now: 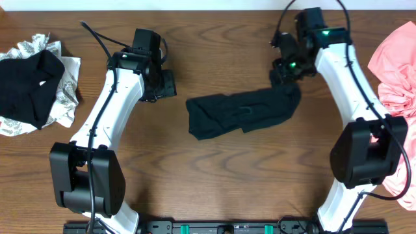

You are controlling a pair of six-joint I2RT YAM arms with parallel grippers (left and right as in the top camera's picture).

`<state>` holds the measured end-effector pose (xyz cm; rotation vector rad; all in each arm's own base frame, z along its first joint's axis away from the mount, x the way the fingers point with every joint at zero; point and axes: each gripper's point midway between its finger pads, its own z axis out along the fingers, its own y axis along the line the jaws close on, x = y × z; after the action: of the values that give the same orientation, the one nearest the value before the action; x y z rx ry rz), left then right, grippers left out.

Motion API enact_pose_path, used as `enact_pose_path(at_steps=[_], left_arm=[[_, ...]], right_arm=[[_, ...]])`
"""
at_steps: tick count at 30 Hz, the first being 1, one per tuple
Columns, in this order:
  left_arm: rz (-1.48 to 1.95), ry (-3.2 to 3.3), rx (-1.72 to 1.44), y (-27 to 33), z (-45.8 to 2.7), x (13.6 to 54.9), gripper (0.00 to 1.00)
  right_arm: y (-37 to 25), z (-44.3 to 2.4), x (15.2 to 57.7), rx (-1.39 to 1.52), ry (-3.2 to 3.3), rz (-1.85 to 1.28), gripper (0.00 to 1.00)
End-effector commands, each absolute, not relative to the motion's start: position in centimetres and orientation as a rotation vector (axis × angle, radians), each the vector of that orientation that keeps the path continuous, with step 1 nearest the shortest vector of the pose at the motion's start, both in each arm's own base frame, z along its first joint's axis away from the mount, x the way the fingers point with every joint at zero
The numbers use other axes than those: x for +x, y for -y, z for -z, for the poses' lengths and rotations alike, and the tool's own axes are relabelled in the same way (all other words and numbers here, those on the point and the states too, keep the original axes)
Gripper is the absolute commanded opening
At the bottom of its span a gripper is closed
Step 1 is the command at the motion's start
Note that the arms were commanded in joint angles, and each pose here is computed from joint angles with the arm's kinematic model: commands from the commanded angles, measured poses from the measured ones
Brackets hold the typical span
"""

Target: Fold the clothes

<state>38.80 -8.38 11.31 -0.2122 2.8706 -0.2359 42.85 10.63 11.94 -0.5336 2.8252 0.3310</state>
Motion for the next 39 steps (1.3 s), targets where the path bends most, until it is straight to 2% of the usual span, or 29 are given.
enact_pose_path(at_steps=[1, 11, 31, 32, 34, 36, 39], left_arm=[[0.227, -2.861, -0.23, 8.1, -11.6, 39.0, 0.53], [0.227, -2.869, -0.231, 8.1, -11.6, 38.8, 0.52], [0.235, -2.874, -0.23, 8.2, -11.6, 38.7, 0.52], [0.235, -2.874, -0.23, 8.2, -11.6, 38.7, 0.52], [0.235, -2.874, -0.231, 8.2, -11.6, 38.7, 0.52], [0.235, -2.874, -0.231, 8.2, -11.6, 38.7, 0.52], [0.235, -2.874, -0.23, 8.2, -11.6, 38.7, 0.52]], right_arm=[[-11.8, -11.5, 43.0, -0.518, -2.839, -0.311, 0.01], [-16.0, -10.7, 42.5, -0.551, -2.84, -0.341, 0.01], [-17.8, -10.0, 40.1, -0.585, -2.908, -0.35, 0.01], [-17.9, -9.8, 39.9, -0.591, -2.914, -0.349, 0.03], [-17.8, -9.2, 39.5, -0.596, -2.93, -0.343, 0.21], [-17.6, -8.3, 39.1, -0.597, -2.945, -0.334, 0.35], [-17.5, -7.2, 38.6, -0.598, -2.96, -0.333, 0.52]])
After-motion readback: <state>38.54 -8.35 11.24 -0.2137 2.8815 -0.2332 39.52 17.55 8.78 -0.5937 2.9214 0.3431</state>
